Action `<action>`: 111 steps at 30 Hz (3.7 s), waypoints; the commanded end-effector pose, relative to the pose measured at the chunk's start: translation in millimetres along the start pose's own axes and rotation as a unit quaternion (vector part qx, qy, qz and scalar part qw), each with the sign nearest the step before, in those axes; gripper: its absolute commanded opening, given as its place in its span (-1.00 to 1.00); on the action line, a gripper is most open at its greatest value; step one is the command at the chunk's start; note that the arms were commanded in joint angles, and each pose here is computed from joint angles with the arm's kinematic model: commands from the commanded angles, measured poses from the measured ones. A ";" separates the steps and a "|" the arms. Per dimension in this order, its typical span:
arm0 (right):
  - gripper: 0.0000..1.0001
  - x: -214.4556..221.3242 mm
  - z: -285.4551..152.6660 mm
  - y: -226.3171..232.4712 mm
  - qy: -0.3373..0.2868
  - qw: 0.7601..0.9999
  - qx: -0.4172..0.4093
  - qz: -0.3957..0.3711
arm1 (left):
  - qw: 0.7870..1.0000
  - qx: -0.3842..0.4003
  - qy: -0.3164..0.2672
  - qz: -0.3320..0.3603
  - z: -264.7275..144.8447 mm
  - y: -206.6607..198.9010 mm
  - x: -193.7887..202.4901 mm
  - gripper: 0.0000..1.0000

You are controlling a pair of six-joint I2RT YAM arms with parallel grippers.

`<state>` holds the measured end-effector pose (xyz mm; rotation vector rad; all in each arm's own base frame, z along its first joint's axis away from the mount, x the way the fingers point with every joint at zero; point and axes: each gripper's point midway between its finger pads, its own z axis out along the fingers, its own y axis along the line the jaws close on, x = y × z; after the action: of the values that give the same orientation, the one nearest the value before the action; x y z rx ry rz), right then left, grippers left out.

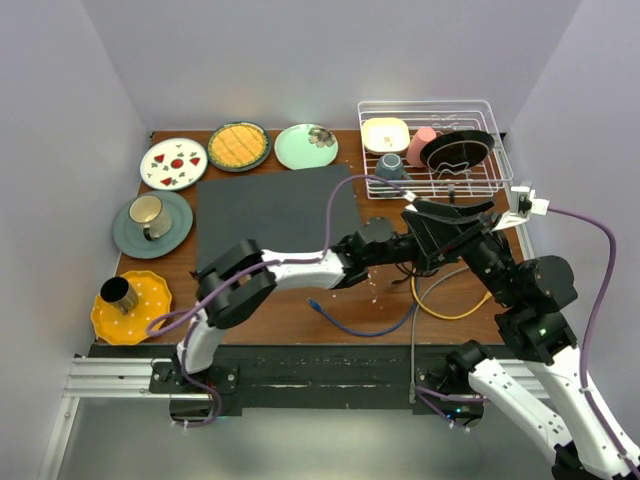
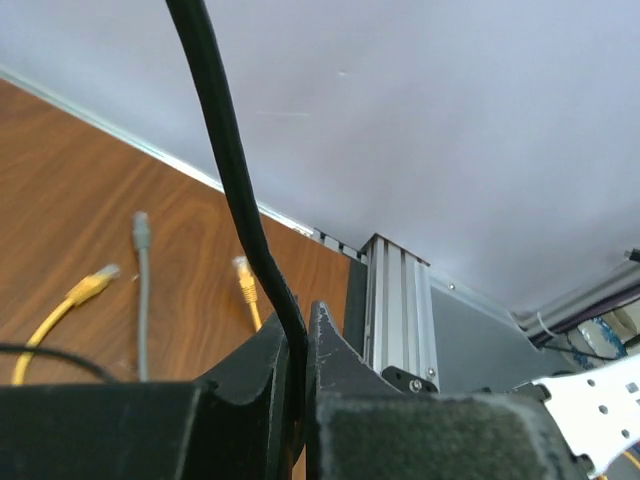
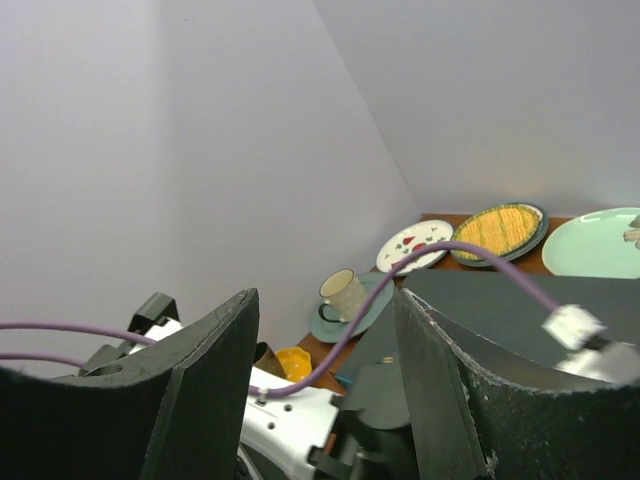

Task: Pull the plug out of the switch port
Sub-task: Place the connector at the center of the board, then move the connector to the center of the board.

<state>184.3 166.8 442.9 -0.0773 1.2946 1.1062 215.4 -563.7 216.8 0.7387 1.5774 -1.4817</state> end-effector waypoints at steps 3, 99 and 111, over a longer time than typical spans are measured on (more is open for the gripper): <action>0.21 -4.9 2.5 5.4 -0.003 1.000 -0.010 -0.009 | 0.992 0.111 0.064 -0.012 58.1 -40.7 14.0 -0.79; -1.00 218.0 -128.0 -372.4 0.248 0.710 0.655 0.070 | 0.807 -0.535 -0.135 -0.211 -389.9 104.8 74.1 0.99; -0.14 121.8 -18.4 -343.6 0.159 0.826 0.541 0.013 | 0.812 -0.529 -0.139 -0.203 -394.5 103.0 74.0 0.99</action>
<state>368.9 13.9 91.9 0.8663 2.1864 0.1659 194.0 -172.3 76.1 -0.4585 2.0826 -0.6539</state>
